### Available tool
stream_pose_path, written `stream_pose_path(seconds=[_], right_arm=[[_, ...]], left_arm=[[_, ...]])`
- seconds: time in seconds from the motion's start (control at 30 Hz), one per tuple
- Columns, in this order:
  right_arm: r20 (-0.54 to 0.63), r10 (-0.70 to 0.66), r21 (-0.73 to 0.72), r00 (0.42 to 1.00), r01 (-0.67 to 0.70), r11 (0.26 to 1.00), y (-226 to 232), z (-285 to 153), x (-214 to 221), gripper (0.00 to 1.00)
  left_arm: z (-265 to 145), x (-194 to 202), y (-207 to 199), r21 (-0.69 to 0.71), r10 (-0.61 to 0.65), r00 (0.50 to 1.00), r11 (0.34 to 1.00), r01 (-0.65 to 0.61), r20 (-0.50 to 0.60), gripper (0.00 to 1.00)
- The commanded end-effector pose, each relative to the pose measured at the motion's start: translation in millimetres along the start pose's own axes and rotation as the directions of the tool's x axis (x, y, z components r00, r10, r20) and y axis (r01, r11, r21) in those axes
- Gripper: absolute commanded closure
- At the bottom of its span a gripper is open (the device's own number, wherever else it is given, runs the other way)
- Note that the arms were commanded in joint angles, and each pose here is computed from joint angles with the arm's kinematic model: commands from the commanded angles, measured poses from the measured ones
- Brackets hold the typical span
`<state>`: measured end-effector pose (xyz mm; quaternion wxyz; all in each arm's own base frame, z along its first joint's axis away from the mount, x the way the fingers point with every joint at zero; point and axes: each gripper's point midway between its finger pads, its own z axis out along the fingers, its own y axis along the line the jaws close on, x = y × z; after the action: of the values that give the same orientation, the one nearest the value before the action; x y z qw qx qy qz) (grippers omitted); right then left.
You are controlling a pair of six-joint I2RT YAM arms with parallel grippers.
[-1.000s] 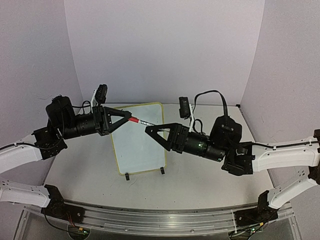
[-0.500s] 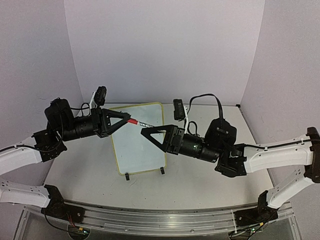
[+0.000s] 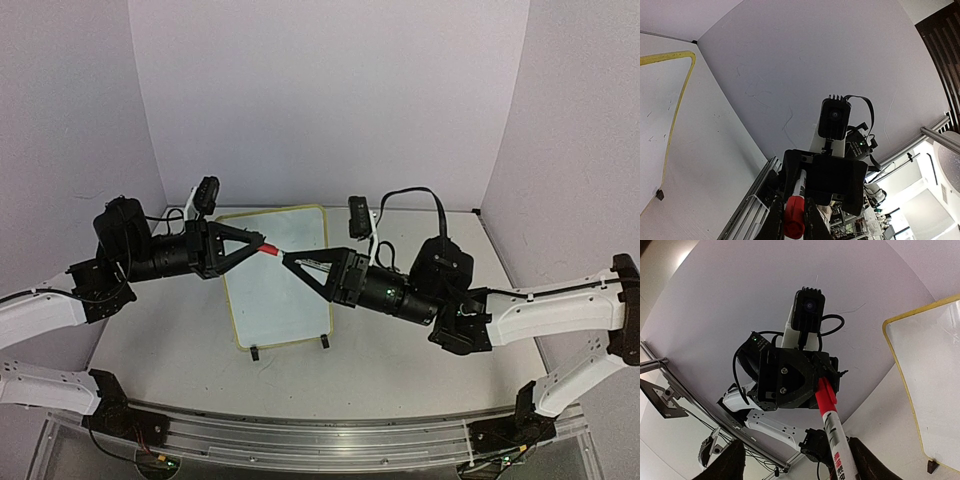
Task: Write a sentence on the whiteboard
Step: Pass from the left arm to the right
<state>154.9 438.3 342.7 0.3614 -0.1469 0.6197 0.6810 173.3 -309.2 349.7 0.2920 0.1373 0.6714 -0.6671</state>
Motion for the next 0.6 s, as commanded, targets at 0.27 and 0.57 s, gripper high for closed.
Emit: stream_pose_path(seconds=[0.27,0.57], right_arm=[[0.077,-0.025,-0.028,0.997,0.027,0.999,12,0,-20,0.48],[0.089,-0.017,-0.007,0.996,0.017,1.0,7,-1,-21,0.68]], left_arm=[[2,0,-14,0.029,0.023,0.999,0.999,-0.022,-0.039,1.0],[2,3,-12,0.024,0.016,0.999,1.0,-0.015,-0.051,1.0]])
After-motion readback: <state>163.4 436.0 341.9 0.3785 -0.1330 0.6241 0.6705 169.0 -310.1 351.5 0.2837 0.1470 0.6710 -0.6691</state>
